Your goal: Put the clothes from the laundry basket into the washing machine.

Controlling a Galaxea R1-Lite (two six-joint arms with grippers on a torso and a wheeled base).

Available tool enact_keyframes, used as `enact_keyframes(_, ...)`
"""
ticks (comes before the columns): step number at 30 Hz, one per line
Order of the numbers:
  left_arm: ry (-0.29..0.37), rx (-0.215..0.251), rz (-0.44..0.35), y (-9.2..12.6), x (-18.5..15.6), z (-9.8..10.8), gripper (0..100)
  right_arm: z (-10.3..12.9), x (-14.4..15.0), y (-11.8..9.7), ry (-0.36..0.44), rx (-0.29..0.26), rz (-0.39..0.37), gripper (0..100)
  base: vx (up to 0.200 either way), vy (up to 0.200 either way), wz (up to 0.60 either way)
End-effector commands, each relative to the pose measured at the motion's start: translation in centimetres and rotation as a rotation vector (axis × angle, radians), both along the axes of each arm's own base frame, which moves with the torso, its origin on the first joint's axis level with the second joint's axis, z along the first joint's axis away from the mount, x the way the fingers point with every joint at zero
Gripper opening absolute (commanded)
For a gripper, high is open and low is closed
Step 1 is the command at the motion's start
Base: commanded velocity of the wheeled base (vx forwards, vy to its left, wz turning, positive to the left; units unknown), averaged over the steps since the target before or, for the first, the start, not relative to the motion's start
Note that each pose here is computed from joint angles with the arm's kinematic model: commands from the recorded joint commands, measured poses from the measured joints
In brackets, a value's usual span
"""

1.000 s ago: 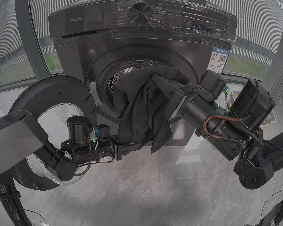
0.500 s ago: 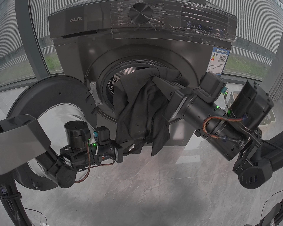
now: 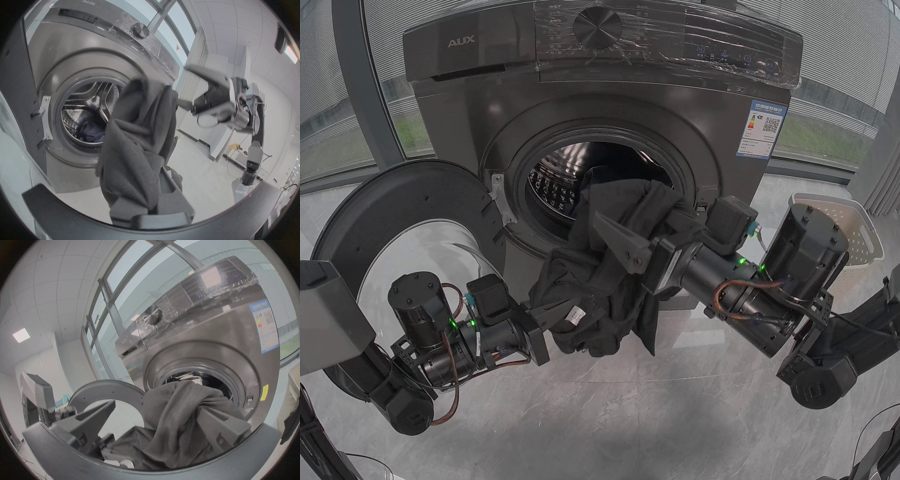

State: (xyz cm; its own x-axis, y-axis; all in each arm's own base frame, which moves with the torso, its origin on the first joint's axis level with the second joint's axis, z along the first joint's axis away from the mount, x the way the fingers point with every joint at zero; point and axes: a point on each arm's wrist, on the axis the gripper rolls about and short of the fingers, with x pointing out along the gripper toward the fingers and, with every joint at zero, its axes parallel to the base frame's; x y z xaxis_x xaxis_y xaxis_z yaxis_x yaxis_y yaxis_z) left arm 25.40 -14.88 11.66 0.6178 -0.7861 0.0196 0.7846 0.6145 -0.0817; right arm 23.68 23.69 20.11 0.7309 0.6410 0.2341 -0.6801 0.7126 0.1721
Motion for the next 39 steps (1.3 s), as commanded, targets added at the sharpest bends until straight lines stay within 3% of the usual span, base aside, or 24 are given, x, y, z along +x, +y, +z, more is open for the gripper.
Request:
enact_keyframes(1,-0.055,-0.066,-0.007,-0.4,0.3,2.2,0,-2.1,0.0,-0.3,0.047,-0.056,-0.010,100,0.000,0.000,0.00)
enact_keyframes(6,-0.077,-0.124,-0.018,-0.7,0.9,3.5,0,-3.8,-0.1,-1.2,0.095,-0.105,-0.035,100,0.000,0.000,0.00)
enact_keyframes(18,-0.126,-0.163,-0.019,-0.9,1.0,5.2,0,-8.2,-2.1,-3.5,0.219,-0.238,0.015,100,0.000,0.000,0.00)
enact_keyframes(26,-0.175,-0.198,-0.009,-1.0,1.2,6.9,0,-10.3,-2.1,-3.5,0.266,-0.305,0.019,100,0.000,0.000,0.00)
enact_keyframes(39,-0.190,-0.207,-0.012,-1.1,0.8,7.3,0,-10.1,-0.4,-3.1,0.230,-0.275,-0.010,100,0.000,0.000,0.00)
